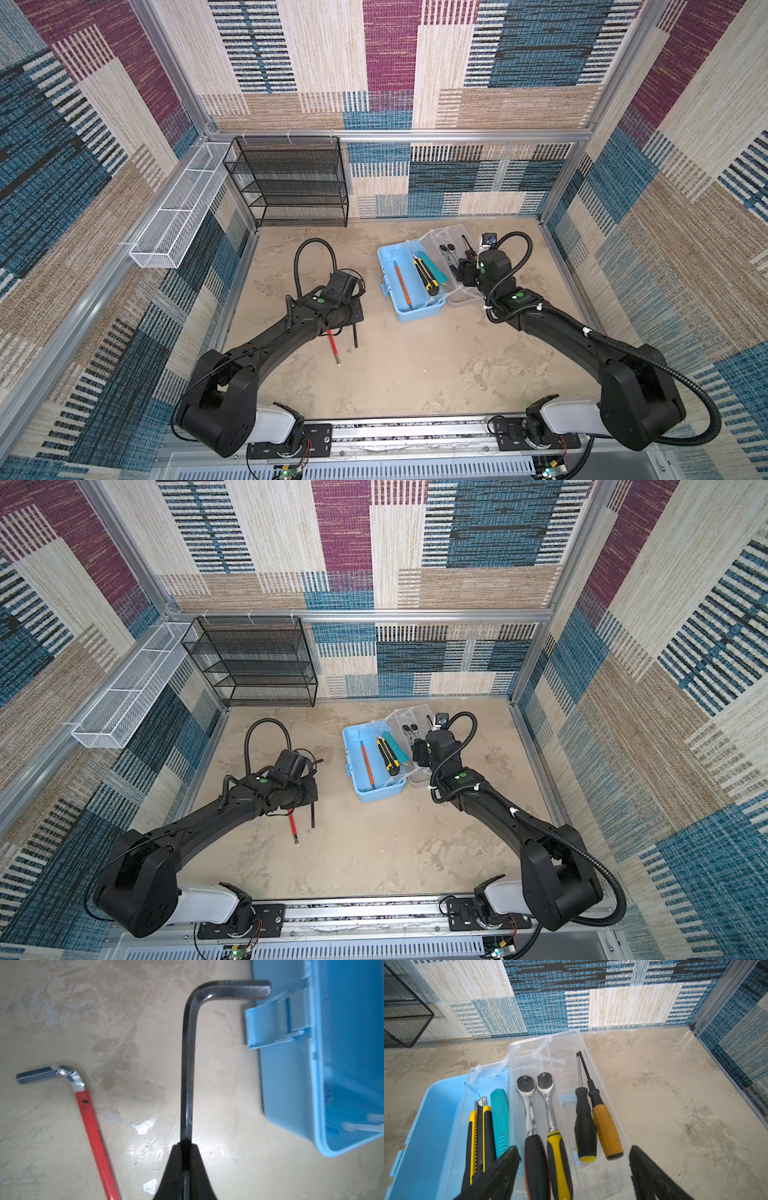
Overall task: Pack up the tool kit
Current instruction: 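Carry the black hex key over the blue box with the left gripper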
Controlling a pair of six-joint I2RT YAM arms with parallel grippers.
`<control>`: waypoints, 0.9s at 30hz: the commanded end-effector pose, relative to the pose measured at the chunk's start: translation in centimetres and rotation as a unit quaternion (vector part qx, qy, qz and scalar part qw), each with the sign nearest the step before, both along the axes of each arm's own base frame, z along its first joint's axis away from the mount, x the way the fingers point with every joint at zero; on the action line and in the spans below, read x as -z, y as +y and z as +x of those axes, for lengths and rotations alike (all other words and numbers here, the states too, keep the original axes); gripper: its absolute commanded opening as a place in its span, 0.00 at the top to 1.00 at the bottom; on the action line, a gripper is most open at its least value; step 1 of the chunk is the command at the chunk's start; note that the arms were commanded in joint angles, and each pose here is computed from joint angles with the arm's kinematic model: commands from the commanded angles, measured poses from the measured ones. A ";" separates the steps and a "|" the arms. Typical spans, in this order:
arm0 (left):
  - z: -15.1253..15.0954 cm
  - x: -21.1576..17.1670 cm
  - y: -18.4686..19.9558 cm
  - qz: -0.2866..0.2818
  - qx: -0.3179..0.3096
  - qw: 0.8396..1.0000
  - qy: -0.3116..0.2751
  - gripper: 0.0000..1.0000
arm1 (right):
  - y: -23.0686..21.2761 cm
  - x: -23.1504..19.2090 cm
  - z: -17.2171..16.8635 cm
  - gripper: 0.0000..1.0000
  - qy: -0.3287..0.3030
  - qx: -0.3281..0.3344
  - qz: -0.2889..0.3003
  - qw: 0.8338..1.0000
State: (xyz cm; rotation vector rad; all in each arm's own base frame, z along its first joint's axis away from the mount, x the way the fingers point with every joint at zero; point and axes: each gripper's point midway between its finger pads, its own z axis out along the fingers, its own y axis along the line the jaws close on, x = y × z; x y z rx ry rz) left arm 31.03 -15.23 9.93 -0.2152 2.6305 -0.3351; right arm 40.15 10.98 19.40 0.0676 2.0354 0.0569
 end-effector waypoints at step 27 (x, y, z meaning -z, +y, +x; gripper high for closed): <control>9.8 -3.9 -13.0 -0.093 0.038 0.995 -0.012 1.00 | -3.0 0.0 -2.6 0.13 -0.013 0.024 0.017 0.999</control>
